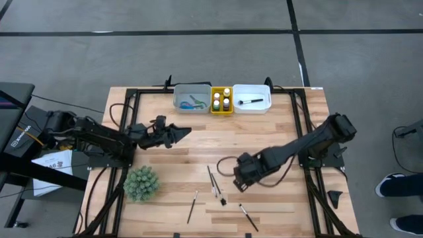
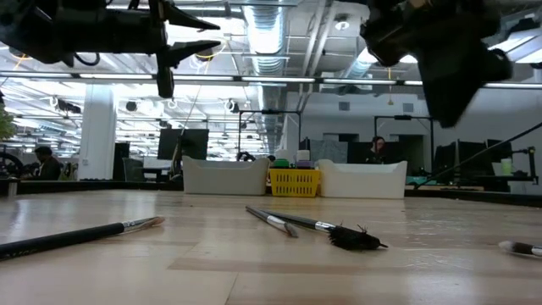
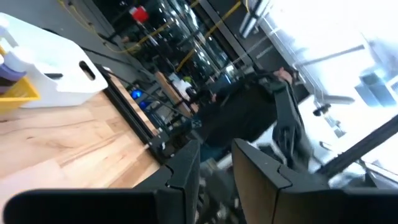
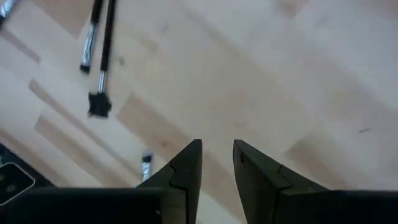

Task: Pick & Place Paint Supplies
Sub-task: Put the right black foundation brush into the white bin

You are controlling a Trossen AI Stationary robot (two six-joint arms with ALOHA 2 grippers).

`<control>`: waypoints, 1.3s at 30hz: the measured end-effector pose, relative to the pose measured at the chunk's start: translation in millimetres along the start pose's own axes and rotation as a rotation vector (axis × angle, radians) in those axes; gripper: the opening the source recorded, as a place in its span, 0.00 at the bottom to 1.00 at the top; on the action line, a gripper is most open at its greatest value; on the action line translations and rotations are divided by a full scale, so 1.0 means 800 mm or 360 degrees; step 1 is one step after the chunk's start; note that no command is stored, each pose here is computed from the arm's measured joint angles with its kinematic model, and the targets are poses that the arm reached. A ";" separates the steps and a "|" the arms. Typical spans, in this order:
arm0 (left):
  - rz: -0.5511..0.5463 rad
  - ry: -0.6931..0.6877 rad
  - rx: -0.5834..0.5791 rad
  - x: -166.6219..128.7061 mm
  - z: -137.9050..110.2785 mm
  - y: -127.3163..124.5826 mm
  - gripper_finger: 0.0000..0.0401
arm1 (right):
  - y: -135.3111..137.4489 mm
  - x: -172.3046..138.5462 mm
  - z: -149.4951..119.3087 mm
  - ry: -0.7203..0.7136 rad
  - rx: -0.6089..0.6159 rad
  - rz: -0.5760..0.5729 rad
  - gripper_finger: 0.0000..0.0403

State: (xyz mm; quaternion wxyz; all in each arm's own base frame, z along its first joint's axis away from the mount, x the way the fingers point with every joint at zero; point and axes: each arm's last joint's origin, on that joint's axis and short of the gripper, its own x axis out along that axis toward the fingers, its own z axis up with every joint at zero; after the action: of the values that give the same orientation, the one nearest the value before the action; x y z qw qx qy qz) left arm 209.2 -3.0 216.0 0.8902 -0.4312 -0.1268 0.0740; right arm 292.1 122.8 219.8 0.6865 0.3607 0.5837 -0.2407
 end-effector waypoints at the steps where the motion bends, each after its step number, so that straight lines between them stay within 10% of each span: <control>1: 0.0005 -0.0012 -0.0006 -0.001 -0.002 -0.002 0.22 | 0.006 0.008 -0.005 0.0013 0.0007 0.0015 0.22; 11: 0.0038 -0.0035 -0.0025 -0.008 -0.017 -0.014 0.22 | 0.044 0.079 -0.046 0.0264 0.0038 0.0120 0.22; 39: -0.0089 0.0113 0.0018 -0.009 -0.020 -0.017 0.22 | 0.064 0.126 -0.054 0.0284 0.0529 0.0048 0.22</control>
State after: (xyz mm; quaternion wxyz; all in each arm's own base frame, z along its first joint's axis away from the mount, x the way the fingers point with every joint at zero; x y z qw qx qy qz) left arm 207.6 -25.3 216.1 0.8983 -0.4248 -0.1067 0.0346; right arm 323.8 197.5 130.0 0.5665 0.4977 0.5890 -0.2905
